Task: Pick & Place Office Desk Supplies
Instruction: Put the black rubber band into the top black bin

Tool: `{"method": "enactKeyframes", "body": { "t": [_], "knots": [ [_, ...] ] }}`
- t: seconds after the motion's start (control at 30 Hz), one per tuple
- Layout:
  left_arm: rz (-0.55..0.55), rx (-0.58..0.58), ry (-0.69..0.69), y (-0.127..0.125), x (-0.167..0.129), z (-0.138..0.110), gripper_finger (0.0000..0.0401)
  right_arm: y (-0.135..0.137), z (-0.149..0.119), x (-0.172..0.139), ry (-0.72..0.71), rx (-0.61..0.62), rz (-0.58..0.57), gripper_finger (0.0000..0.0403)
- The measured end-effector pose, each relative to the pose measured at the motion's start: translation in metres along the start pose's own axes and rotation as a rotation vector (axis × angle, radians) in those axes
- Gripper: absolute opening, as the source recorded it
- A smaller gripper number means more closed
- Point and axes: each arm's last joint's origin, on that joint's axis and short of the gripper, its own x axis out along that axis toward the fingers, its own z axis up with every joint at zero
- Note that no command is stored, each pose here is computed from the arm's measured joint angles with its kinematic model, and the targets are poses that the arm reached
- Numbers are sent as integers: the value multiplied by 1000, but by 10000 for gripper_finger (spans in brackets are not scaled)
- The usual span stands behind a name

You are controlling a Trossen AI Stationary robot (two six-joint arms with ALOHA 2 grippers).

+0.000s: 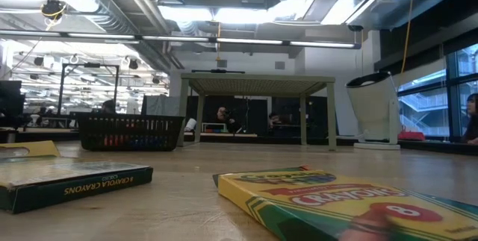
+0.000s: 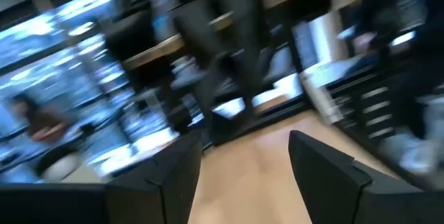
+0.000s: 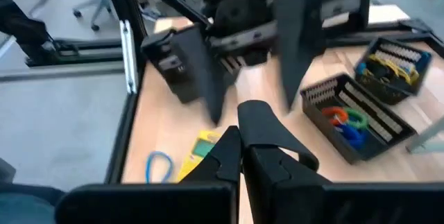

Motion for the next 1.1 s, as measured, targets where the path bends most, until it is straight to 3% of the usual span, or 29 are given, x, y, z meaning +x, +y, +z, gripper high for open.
{"method": "enactKeyframes", "body": {
  "t": [0.13,0.43,0.67,1.1],
  "knots": [
    [-108,-3,-52,-3,1,1,209,0,1,7,-17,-25,17,7],
    [-108,-18,-73,-3,1,3,211,-3,9,14,-67,-41,87,7],
    [-198,-20,-112,-5,0,4,206,-8,14,17,-94,-29,83,7],
    [-171,-52,-134,-3,1,7,158,-12,13,29,-109,-43,79,7]
  ]
}}
